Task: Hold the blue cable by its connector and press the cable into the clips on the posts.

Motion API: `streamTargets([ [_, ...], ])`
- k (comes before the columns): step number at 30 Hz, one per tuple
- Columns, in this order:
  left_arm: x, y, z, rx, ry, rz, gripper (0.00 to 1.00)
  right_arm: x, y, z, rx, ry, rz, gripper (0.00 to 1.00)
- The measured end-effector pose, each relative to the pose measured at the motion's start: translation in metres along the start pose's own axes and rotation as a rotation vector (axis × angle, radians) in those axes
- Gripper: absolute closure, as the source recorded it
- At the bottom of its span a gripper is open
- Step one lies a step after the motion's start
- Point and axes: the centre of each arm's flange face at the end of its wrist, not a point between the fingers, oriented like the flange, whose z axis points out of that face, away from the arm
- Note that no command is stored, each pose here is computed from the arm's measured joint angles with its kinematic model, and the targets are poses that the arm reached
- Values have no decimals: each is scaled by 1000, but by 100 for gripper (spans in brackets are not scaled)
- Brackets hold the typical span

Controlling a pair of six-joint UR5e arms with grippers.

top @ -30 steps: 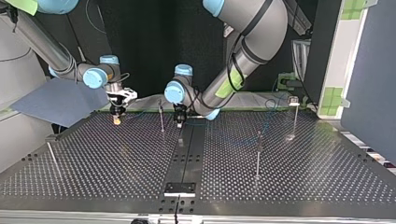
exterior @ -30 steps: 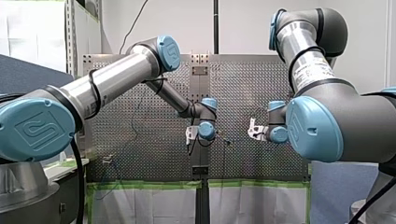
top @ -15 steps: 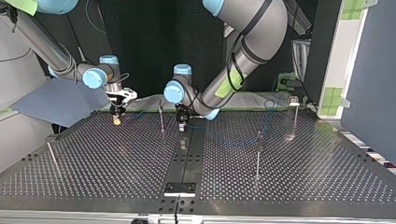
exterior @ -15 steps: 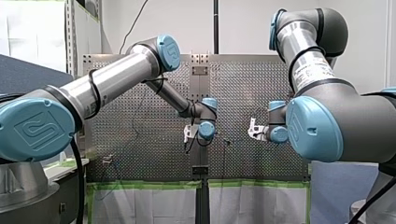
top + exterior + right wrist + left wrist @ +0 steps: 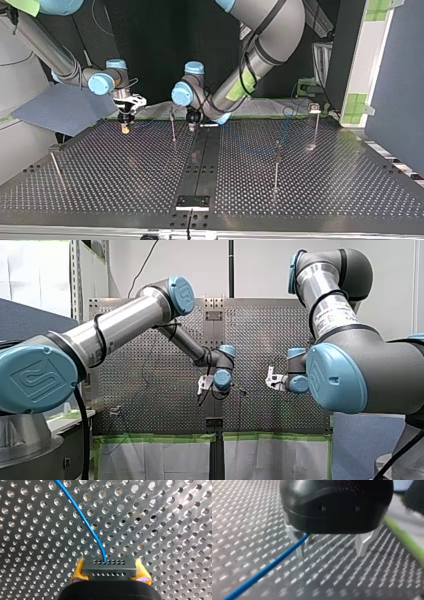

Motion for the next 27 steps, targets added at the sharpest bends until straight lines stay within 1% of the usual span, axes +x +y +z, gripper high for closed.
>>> streamTargets([
  [4,15,-7,-16,51,56,19,0,-1,3,-1,-5,-9,2,100],
  [6,15,-10,-23,72,64,17,0,-1,4,-1,-6,-11,3,100],
  [9,10,-16,-35,110,54,0,0,-1,4,-1,-4,-13,4,100],
  [10,7,-19,-40,126,46,-5,0,-1,4,-1,-2,-13,4,100],
  [14,-3,-29,-57,168,15,-19,0,-1,3,-1,5,-15,7,100],
  [16,-4,-34,-67,182,5,-23,0,-1,3,-1,7,-16,10,100],
  [18,-1,-38,-75,192,6,-21,0,-1,3,-2,8,-17,13,100],
  [22,15,-43,-89,198,29,-11,0,-1,3,-2,8,-17,16,100],
  [27,26,-45,-98,198,47,-4,0,-1,3,-2,8,-17,20,100],
])
